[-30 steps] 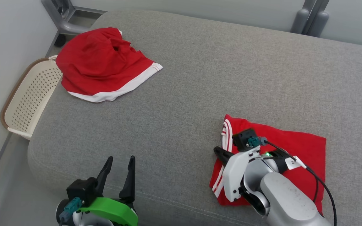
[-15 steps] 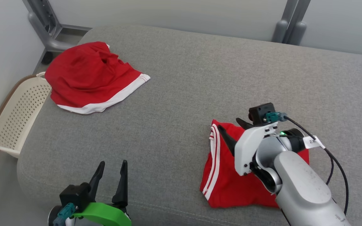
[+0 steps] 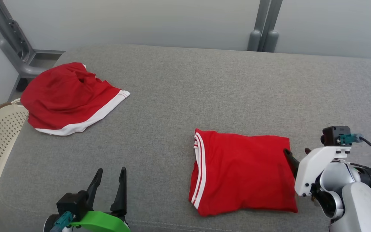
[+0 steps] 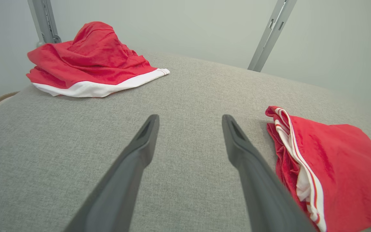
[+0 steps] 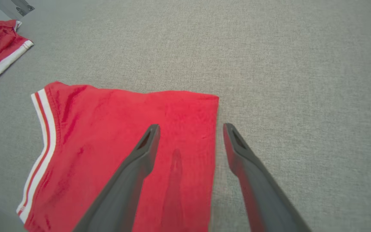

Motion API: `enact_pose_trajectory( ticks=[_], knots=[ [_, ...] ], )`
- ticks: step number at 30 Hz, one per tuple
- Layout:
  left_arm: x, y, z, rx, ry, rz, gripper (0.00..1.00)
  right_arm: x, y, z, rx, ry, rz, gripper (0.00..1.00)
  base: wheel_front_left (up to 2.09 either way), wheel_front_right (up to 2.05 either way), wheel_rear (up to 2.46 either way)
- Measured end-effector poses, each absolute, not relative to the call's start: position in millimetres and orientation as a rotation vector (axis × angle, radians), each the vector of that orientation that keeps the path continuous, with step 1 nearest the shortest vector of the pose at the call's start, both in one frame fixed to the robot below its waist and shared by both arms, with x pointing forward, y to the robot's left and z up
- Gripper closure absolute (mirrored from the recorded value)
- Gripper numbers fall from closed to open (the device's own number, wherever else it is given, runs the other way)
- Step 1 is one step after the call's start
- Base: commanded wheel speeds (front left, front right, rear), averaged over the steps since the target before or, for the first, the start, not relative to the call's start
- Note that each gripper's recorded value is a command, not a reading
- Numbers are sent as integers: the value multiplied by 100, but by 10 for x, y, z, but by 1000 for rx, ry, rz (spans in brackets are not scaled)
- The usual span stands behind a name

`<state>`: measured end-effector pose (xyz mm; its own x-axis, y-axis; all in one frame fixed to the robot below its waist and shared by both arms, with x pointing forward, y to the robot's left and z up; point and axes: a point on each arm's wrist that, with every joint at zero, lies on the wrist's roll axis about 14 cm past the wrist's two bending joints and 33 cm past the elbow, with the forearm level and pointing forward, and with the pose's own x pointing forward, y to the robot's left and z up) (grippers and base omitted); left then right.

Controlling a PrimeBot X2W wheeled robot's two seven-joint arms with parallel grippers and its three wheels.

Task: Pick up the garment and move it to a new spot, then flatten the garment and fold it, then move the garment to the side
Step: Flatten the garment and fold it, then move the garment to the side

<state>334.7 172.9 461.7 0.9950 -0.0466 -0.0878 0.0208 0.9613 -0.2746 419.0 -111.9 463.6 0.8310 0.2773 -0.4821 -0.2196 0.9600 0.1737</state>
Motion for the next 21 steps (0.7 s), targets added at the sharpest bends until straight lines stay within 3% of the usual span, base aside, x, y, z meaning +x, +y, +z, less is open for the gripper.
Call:
enact_pose_trajectory(
  ticks=[7, 21],
  knots=[
    [3398, 1636, 4618, -278, 100, -65, 0, 3995, -1471, 4422, 161, 608, 166, 0, 0, 0, 0],
    [3467, 1696, 4556, -263, 125, -56, 0, 4010, -1348, 4004, 206, 716, 182, 0, 0, 0, 0]
  ],
)
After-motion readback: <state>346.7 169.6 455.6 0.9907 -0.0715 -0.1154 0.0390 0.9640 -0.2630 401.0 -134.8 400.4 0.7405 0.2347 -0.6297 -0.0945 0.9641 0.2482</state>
